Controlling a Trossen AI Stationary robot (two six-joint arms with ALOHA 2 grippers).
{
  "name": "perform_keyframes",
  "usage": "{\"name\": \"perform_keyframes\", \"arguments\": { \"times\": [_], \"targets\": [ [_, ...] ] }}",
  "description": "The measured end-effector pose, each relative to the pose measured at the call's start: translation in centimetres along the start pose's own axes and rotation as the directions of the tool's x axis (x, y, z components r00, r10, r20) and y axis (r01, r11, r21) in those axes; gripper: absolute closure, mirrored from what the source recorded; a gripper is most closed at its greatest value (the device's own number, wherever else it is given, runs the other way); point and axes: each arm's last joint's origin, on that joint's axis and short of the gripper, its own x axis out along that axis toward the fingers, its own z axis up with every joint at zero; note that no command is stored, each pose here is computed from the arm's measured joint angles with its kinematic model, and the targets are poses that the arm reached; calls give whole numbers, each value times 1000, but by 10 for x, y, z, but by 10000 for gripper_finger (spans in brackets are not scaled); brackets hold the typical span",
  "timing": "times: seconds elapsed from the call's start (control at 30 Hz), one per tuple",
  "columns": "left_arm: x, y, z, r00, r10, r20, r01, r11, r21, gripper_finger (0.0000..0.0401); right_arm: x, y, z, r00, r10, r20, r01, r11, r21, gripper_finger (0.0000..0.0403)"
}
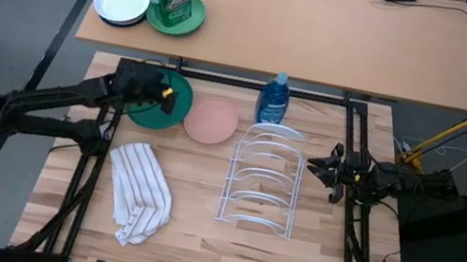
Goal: Sort dishes
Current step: Put the green plate in the dish rack
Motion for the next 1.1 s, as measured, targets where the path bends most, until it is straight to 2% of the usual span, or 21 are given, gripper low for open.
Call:
{"name": "perform_keyframes", "arguments": {
  "times": [0.23,0.37,0.47,0.6,0.77,0.93,1.0,1.1],
  "targets": [
    [21,34,14,983,181,-43,-183,981,-56,190,0,0,0,1000,-1,-5,1,1000,0,292],
    [32,56,13,957,272,-95,-281,955,-96,190,0,0,0,1000,-1,-5,1,1000,0,292],
    [40,73,9,929,331,-167,-347,935,-75,190,0,0,0,1000,-1,-5,1,1000,0,292],
    [50,78,11,925,328,-191,-345,937,-61,190,0,0,-1,1000,-3,-14,3,1000,-3,292],
    [60,81,16,908,360,-214,-387,917,-101,190,0,-1,-4,999,-11,-37,11,1000,-11,292],
    [70,83,10,890,366,-272,-400,913,-81,190,0,-1,-4,999,-13,-44,12,1000,-14,292],
    [74,82,6,889,336,-311,-370,927,-55,190,0,-1,-4,999,-13,-45,13,1000,-9,292],
    [78,77,1,902,236,-362,-277,959,-64,190,0,-1,-4,999,-13,-45,13,1000,-3,292]
  ]
}}
